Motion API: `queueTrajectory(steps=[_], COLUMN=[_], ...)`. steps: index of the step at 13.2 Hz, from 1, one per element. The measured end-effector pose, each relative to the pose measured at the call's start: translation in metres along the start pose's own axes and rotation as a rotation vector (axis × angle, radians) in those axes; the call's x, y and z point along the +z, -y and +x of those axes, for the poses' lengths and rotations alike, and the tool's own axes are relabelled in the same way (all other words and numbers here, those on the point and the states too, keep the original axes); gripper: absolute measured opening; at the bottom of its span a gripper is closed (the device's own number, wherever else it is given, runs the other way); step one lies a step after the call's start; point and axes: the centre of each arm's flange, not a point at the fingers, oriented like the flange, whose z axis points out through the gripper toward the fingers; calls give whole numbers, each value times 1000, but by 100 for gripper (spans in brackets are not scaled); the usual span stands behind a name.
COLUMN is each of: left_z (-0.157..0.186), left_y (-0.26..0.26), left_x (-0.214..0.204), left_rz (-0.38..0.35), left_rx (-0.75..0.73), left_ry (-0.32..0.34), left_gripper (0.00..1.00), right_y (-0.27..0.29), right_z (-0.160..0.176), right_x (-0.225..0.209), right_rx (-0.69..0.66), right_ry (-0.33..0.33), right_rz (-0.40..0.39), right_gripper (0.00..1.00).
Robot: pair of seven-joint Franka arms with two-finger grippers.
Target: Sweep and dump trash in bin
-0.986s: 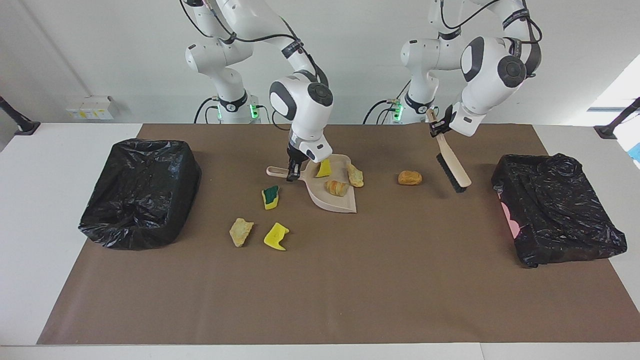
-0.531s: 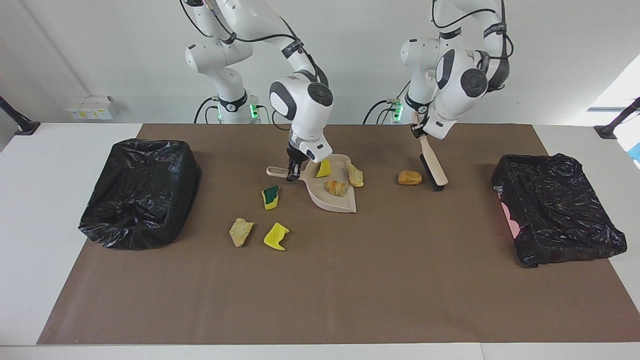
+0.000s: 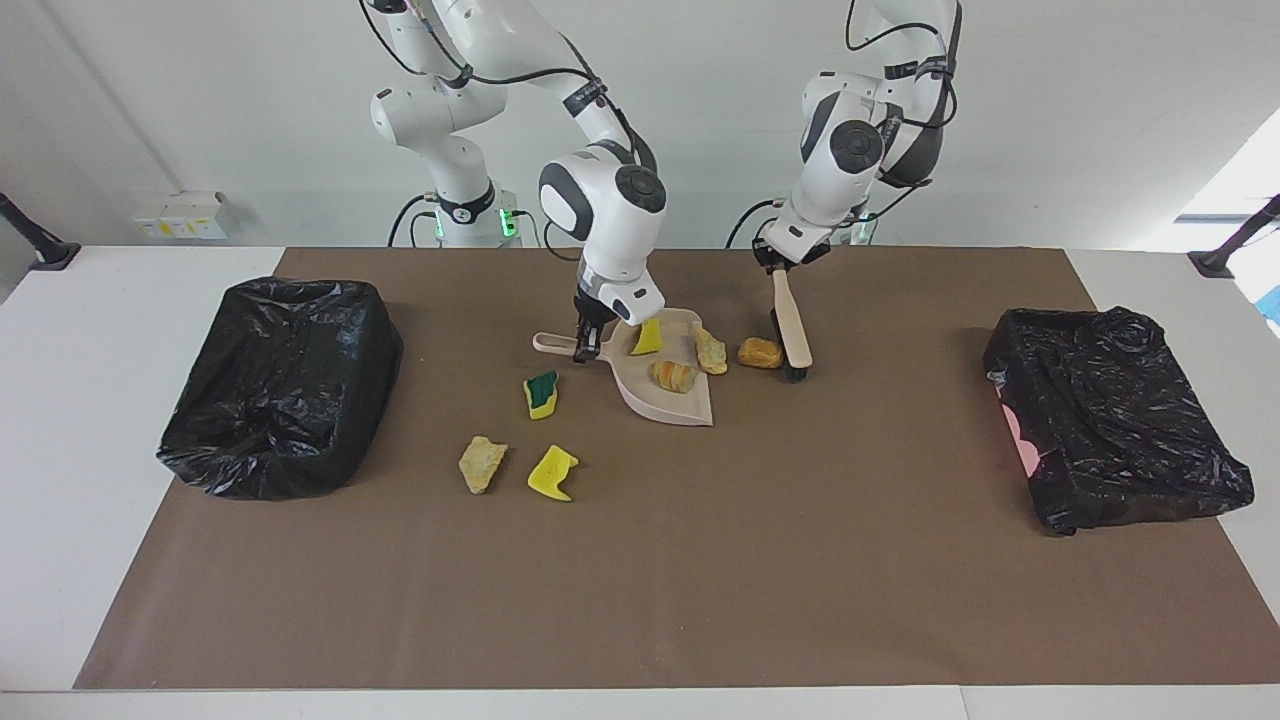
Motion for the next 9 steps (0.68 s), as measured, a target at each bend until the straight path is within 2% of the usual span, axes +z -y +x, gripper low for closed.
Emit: queueTrajectory(steps=[4,9], left_z=[-15,-4], left_y=[-47,-95], left_x=[12,21], left_rz=[-68,-101], left_rx=[-3,-2], left_ry=[-38,-57], left_gripper=[26,26], right_y=[0,-1], right_z=[0,-1], right_x=[0,3], right_rx=[0,2], right_ry=[0,2], right_rz=[0,4], right_gripper=[32,32])
